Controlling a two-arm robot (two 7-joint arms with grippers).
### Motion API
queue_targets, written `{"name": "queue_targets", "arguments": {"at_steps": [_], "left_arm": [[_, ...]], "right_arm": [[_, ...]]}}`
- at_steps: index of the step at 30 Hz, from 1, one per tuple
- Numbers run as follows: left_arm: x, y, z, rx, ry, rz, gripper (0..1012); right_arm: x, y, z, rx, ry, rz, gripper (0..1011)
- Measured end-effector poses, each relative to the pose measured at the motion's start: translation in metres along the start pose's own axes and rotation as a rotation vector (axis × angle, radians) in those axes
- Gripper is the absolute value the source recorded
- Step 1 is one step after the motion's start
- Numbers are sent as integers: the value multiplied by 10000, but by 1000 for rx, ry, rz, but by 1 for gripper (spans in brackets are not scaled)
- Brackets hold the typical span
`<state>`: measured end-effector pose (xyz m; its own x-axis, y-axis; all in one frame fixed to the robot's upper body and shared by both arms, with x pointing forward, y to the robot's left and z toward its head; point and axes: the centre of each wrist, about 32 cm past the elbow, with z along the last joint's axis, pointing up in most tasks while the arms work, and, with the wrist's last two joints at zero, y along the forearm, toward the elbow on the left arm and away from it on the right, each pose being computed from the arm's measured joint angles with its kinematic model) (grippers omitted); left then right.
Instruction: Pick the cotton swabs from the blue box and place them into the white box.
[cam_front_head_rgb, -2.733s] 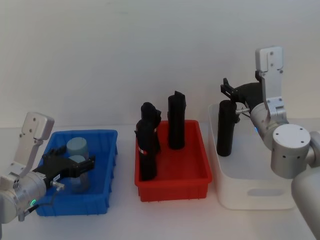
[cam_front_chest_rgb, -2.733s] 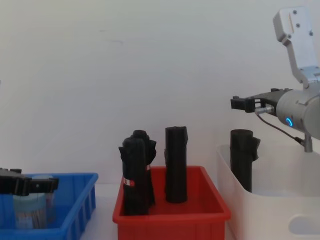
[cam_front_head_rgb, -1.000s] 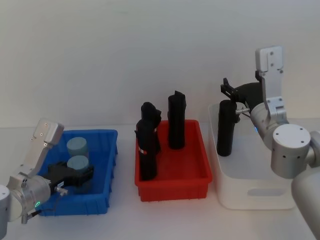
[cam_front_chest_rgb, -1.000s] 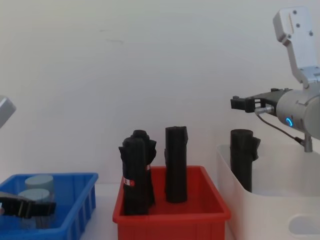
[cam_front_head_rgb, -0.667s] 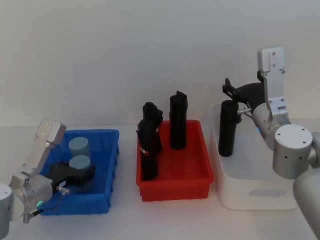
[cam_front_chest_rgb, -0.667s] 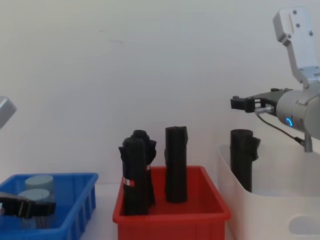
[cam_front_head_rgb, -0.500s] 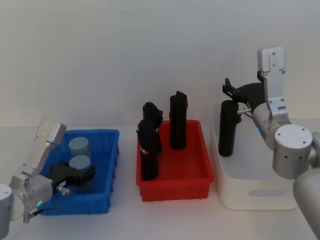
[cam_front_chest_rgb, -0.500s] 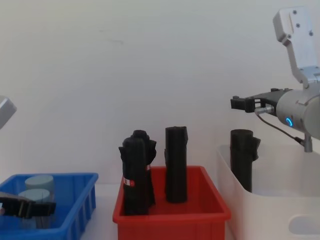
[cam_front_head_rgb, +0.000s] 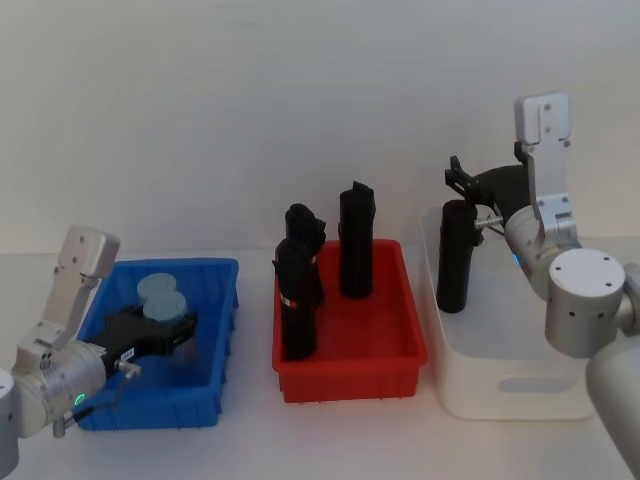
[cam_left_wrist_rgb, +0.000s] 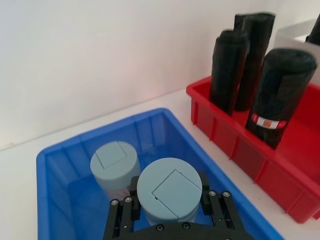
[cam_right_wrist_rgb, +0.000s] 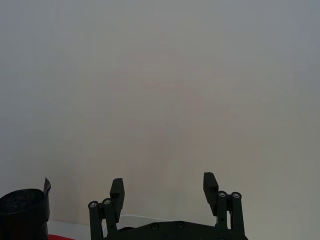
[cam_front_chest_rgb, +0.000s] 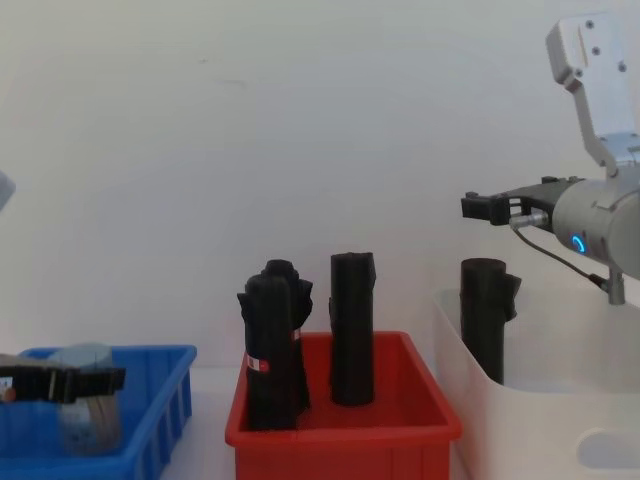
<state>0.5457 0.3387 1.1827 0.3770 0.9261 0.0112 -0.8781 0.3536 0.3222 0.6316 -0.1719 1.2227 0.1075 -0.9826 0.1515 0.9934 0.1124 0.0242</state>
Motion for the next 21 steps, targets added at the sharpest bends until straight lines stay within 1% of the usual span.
{"name": "queue_targets", "arguments": {"at_steps": [1, 3, 4, 6, 7, 9, 10, 14, 15, 16, 18, 19, 20, 21], "left_arm": [[1, 7, 13, -21, 2, -6, 666], [1, 15, 31, -41, 2, -12, 666], [0, 25, 54, -64, 0, -17, 666], [-2, 34, 77, -84, -3, -22, 666], [-6, 42, 105, -103, -7, -27, 666], [-11, 51, 135, -124, -14, -32, 666], [-17, 62, 172, -145, -23, -36, 666], [-33, 80, 245, -183, -43, -46, 666], [-44, 89, 297, -205, -58, -52, 666], [-49, 92, 319, -213, -63, -55, 666], [-64, 101, 392, -241, -88, -63, 666], [-69, 103, 418, -250, -96, -66, 666], [-82, 108, 481, -270, -118, -73, 666], [-88, 109, 510, -278, -125, -76, 666]], "right_arm": [[0, 0, 0, 0, 0, 0, 1002], [0, 0, 0, 0, 0, 0, 1002], [0, 0, 0, 0, 0, 0, 1002], [0, 0, 0, 0, 0, 0, 1002], [1, 0, 0, 0, 0, 0, 1002], [3, 1, -2, -1, -1, -1, 1002], [5, 2, -8, -2, -2, -2, 1002], [8, 8, -25, -1, -10, -9, 1002], [8, 11, -26, 3, -11, -9, 1002], [8, 12, -28, 4, -11, -9, 1002], [8, 12, -29, 11, -12, -6, 1002], [8, 12, -28, 13, -12, -3, 1002], [7, 12, -26, 17, -12, 3, 1002], [7, 12, -22, 21, -11, 10, 1002]]}}
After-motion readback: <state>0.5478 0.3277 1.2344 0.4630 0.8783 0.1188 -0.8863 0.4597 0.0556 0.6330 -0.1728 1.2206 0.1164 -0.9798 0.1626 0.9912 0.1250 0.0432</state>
